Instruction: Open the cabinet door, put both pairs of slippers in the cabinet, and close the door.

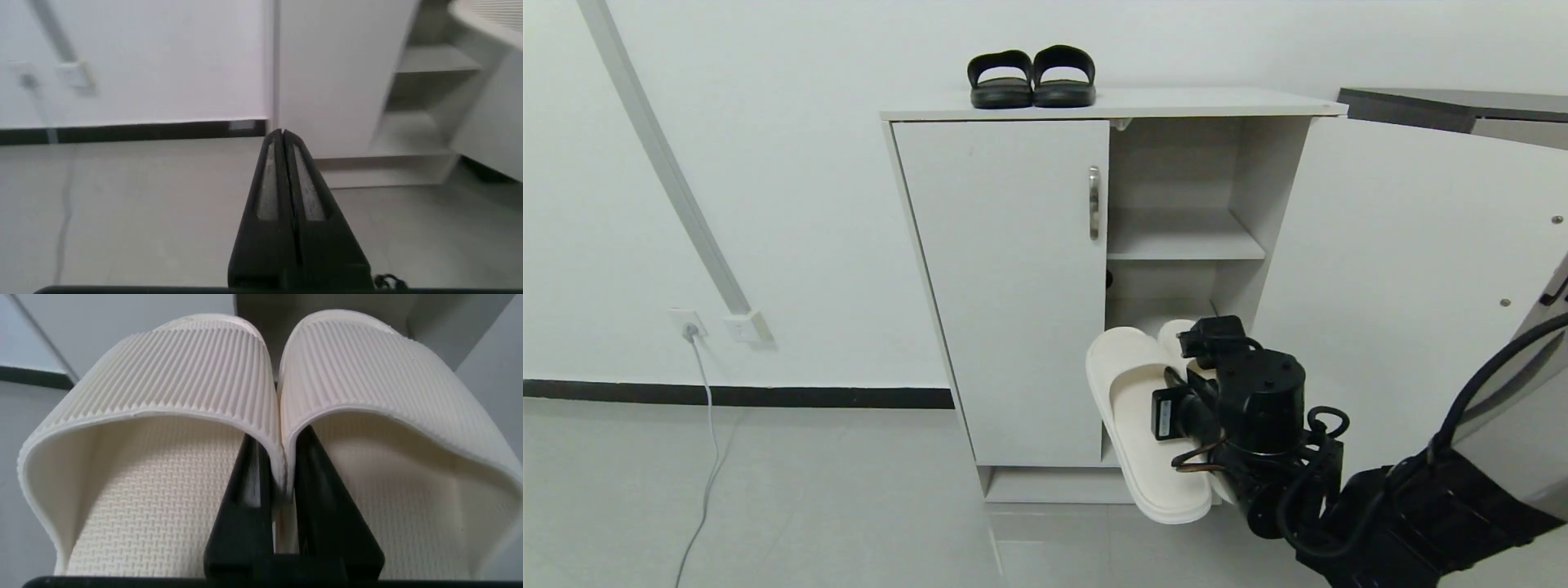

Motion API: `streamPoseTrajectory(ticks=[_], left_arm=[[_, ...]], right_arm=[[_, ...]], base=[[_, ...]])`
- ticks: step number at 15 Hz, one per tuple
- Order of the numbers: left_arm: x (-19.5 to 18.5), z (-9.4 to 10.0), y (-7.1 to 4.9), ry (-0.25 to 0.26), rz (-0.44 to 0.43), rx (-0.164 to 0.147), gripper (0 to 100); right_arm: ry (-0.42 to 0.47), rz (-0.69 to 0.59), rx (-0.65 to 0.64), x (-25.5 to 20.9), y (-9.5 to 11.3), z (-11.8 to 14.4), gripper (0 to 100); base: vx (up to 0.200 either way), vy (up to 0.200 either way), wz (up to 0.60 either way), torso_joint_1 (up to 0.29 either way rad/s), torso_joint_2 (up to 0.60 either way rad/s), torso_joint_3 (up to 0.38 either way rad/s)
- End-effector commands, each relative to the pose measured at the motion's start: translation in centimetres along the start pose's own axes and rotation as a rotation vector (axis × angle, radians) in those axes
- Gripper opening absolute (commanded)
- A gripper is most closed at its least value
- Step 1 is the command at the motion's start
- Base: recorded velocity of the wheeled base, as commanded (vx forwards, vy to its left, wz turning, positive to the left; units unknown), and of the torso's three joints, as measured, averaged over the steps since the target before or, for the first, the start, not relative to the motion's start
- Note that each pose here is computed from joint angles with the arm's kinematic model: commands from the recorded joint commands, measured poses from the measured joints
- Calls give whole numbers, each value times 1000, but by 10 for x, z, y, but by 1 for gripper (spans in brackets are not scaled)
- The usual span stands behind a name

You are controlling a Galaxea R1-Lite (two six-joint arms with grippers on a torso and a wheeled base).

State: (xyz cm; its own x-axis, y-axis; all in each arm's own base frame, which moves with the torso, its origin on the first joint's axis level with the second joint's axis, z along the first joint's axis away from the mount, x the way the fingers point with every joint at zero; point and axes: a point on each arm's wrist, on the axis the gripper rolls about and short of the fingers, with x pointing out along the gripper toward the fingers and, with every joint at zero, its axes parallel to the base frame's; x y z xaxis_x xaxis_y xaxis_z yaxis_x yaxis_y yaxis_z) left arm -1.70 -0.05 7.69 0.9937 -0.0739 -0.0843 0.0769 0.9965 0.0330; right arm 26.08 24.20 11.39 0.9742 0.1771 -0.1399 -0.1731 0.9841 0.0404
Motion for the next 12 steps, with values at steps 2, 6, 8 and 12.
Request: streamPoseTrajectory(ticks=[2,6,8,12], left_arm=[[-6,-2,0,-77,77,39,0],[-6,-2,1,-72,124,31,0],[-6,-2,1,-73,149,-7,0],[-6,-2,1,-75,146,-27,0]], right_arm=[[29,-8,-22,10,5,-15,0],[5,-101,-14,22,9,-18,0],[-2,-118,-9,24,10,-17,0],[-16,-130,-1,29,14,-16,0]], base=[[0,0,0,0,0,0],[0,0,0,0,0,0],[0,0,0,0,0,0],[0,0,0,0,0,0]])
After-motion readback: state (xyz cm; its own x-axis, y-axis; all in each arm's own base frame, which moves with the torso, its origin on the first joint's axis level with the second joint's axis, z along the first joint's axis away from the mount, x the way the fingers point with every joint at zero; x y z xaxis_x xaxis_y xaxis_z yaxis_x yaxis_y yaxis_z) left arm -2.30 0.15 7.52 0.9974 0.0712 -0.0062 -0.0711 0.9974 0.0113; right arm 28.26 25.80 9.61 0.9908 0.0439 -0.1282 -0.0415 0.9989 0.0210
